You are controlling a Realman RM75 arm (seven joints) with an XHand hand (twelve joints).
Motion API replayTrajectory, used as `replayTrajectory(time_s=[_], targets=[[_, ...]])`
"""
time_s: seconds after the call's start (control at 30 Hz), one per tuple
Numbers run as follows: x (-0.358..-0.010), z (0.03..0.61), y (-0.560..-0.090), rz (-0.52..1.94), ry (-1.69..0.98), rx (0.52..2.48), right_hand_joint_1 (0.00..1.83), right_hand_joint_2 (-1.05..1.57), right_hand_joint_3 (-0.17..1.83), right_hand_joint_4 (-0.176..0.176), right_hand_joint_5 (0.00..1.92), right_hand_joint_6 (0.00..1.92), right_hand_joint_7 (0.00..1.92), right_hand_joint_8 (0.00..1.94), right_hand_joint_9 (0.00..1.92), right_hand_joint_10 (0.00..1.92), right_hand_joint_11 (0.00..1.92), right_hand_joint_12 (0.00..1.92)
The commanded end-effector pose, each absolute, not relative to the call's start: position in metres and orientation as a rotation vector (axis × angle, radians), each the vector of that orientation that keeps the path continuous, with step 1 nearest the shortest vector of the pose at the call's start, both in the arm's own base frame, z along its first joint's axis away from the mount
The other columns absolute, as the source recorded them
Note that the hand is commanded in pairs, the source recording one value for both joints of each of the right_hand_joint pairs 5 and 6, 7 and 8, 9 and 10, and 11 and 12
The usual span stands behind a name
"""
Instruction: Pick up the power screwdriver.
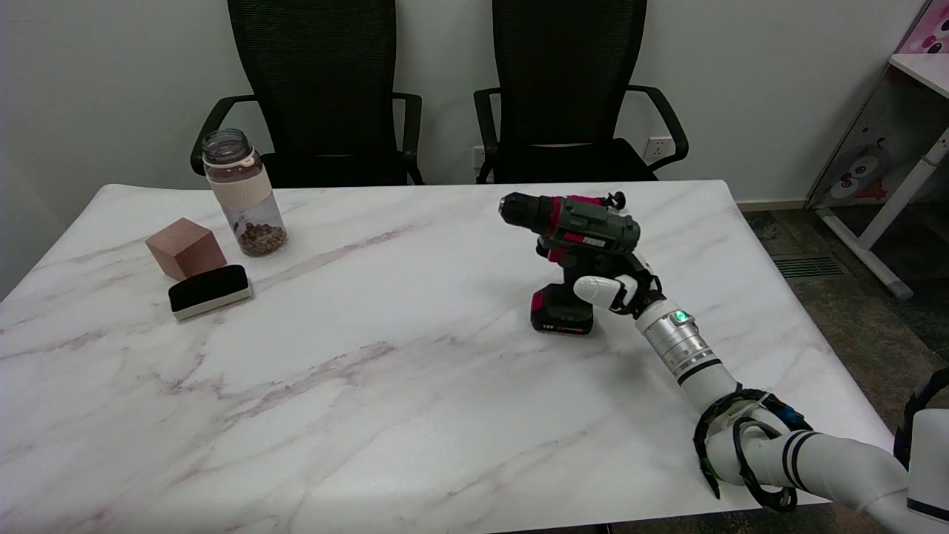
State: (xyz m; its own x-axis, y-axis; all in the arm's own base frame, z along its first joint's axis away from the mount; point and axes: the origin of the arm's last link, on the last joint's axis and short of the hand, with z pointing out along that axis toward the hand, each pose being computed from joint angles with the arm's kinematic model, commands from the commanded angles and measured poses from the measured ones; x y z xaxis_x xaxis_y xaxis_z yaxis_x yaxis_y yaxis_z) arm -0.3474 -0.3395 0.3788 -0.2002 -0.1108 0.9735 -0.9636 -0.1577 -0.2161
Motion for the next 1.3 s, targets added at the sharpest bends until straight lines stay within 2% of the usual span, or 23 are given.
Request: replayTrajectory(time_s=[0.03, 1.3], targets=[[-0.346, 0.384, -0.34, 1.458, -1.334, 1.291, 1.21, -0.22, 0.81, 0.176, 0.31, 0.31, 0.31, 0.31, 0.55, 0.55, 0.5, 0.5], [-0.336, 0.382, -0.337, 1.502, -1.339, 1.334, 1.18, -0.12, 0.82, 0.176, 0.36, 0.36, 0.36, 0.36, 0.58, 0.58, 0.55, 0.55]])
